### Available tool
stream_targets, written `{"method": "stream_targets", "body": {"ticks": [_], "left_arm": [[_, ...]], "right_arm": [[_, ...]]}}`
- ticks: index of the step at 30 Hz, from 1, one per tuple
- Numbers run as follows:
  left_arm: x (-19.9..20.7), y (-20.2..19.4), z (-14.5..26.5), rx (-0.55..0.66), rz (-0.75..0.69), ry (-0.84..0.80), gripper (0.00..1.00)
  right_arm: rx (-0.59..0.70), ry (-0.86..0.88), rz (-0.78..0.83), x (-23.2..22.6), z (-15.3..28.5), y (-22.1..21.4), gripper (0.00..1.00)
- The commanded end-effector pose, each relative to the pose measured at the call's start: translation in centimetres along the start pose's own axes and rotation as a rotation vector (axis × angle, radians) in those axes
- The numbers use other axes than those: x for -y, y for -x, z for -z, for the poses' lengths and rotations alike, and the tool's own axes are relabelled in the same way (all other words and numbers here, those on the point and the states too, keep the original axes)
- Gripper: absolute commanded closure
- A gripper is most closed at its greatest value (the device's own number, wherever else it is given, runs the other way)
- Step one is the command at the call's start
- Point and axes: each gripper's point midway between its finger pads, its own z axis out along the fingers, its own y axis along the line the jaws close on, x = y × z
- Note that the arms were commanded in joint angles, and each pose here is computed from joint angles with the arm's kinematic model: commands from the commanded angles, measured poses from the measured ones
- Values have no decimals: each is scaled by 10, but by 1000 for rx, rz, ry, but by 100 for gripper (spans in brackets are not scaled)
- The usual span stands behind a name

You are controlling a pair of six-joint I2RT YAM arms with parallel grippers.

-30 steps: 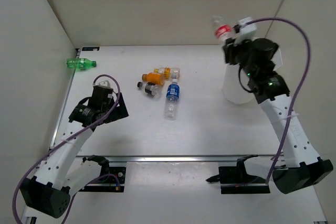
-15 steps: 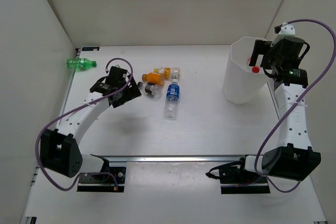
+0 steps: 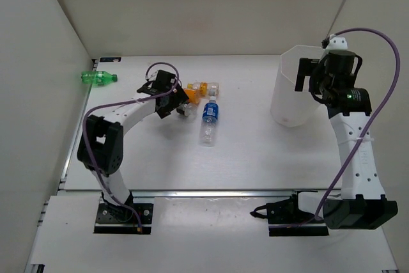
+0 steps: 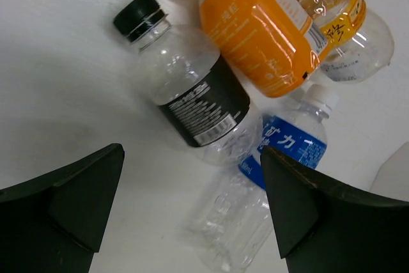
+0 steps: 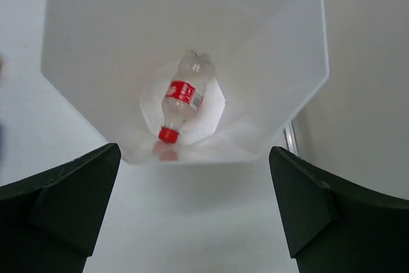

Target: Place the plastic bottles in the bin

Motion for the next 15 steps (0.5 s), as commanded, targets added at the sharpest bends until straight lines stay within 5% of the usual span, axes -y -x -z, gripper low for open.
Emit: {"method": "stream_targets", "body": {"ticks": [1, 11, 15], "left_arm": [[25, 10, -10, 42, 54, -34, 1], [-1, -8, -49, 26, 83, 60, 2], [-10, -16, -62, -3, 78, 66, 13]], "right_arm": [[-28, -52, -21, 17, 23, -12, 1], [-49, -105, -26, 35, 41, -31, 1], [-48, -95, -30, 32, 44, -39, 0]]}}
